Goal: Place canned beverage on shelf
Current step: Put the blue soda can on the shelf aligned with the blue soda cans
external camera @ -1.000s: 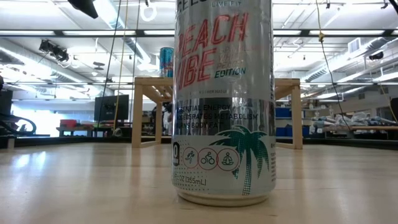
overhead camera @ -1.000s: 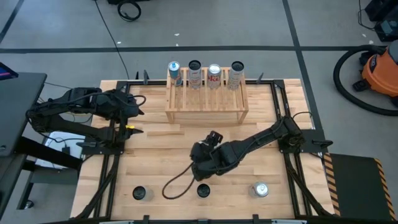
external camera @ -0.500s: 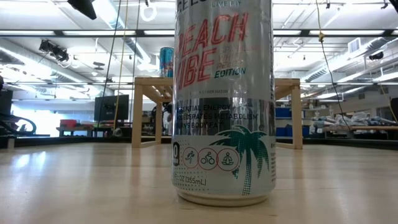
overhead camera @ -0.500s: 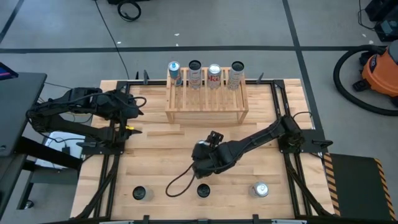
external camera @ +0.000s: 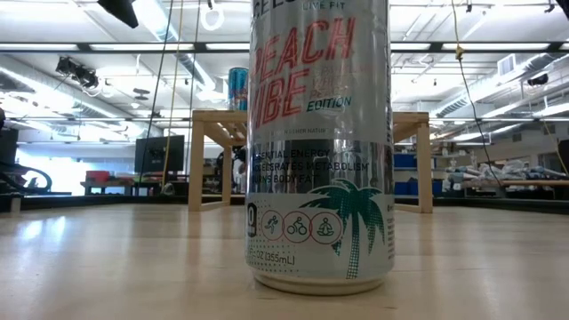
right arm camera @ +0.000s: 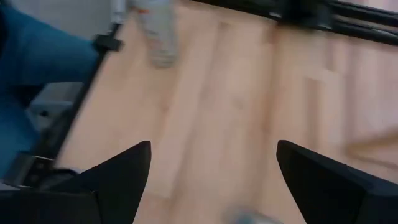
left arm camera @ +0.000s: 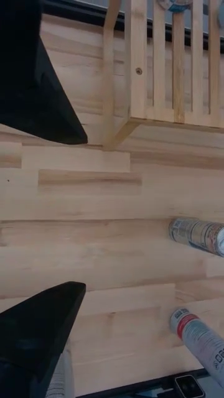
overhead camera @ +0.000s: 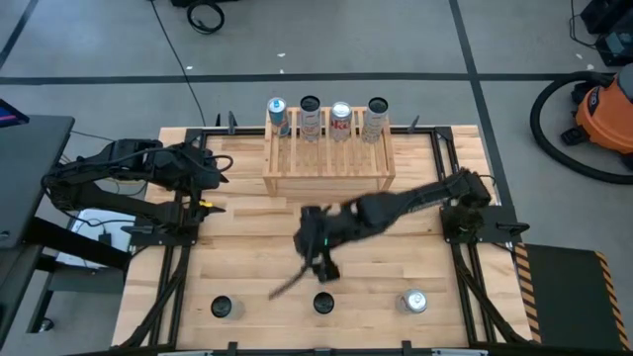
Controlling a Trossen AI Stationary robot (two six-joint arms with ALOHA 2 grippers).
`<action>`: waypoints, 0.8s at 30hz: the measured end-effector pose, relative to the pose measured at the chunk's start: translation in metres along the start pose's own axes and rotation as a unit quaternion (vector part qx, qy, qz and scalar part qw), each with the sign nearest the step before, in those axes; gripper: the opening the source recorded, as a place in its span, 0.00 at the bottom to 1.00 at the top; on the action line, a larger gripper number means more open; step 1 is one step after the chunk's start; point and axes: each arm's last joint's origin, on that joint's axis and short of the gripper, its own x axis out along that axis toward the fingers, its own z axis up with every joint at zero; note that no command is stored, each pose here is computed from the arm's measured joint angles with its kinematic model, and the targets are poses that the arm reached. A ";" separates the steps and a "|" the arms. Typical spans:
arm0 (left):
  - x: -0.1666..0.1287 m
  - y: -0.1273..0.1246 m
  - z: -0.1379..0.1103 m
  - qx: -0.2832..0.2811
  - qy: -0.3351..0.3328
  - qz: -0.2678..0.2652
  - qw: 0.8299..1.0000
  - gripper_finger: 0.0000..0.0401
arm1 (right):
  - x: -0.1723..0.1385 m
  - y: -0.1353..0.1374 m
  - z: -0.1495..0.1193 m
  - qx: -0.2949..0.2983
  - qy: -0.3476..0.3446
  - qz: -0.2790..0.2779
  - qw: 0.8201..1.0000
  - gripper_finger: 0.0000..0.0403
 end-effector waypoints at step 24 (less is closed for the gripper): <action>0.000 0.000 0.000 -0.017 0.002 0.000 1.000 0.95 | -0.100 -0.041 -0.114 0.041 -0.231 -0.085 0.968 0.89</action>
